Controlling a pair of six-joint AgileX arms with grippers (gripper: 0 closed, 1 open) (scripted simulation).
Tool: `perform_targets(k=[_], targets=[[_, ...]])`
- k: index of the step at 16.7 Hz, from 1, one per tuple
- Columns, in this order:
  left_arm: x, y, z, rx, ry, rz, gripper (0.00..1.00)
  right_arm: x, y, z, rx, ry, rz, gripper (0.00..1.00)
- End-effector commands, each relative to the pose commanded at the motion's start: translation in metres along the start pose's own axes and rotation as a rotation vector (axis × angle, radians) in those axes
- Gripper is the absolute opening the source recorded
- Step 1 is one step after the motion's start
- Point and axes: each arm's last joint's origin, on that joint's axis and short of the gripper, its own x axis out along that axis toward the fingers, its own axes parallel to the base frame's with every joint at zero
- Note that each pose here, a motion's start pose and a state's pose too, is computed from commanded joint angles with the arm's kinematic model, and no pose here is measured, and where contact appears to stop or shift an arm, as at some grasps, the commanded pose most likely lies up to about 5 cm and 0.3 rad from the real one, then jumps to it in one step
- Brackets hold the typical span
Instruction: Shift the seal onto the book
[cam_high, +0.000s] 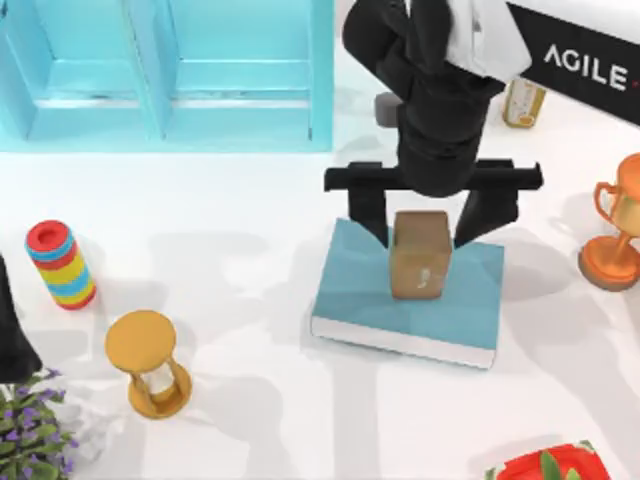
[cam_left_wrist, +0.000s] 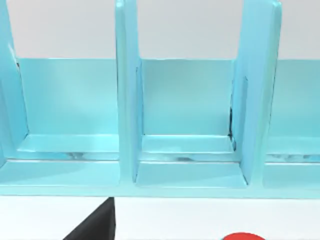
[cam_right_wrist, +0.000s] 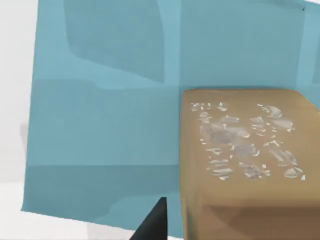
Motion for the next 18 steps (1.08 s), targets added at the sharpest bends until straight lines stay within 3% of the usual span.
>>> perform_targets(k=[2, 11, 18], targets=[[0.000, 0.000, 0.000, 0.000, 0.000, 0.000, 1.00, 0.000, 0.000, 0.000, 0.000, 0.000, 0.000, 1.00], [0.000, 0.000, 0.000, 0.000, 0.000, 0.000, 1.00, -0.001, -0.001, 0.001, 0.002, 0.000, 0.000, 1.00], [0.000, 0.000, 0.000, 0.000, 0.000, 0.000, 1.00, -0.030, -0.001, 0.001, 0.002, 0.000, 0.000, 1.00]])
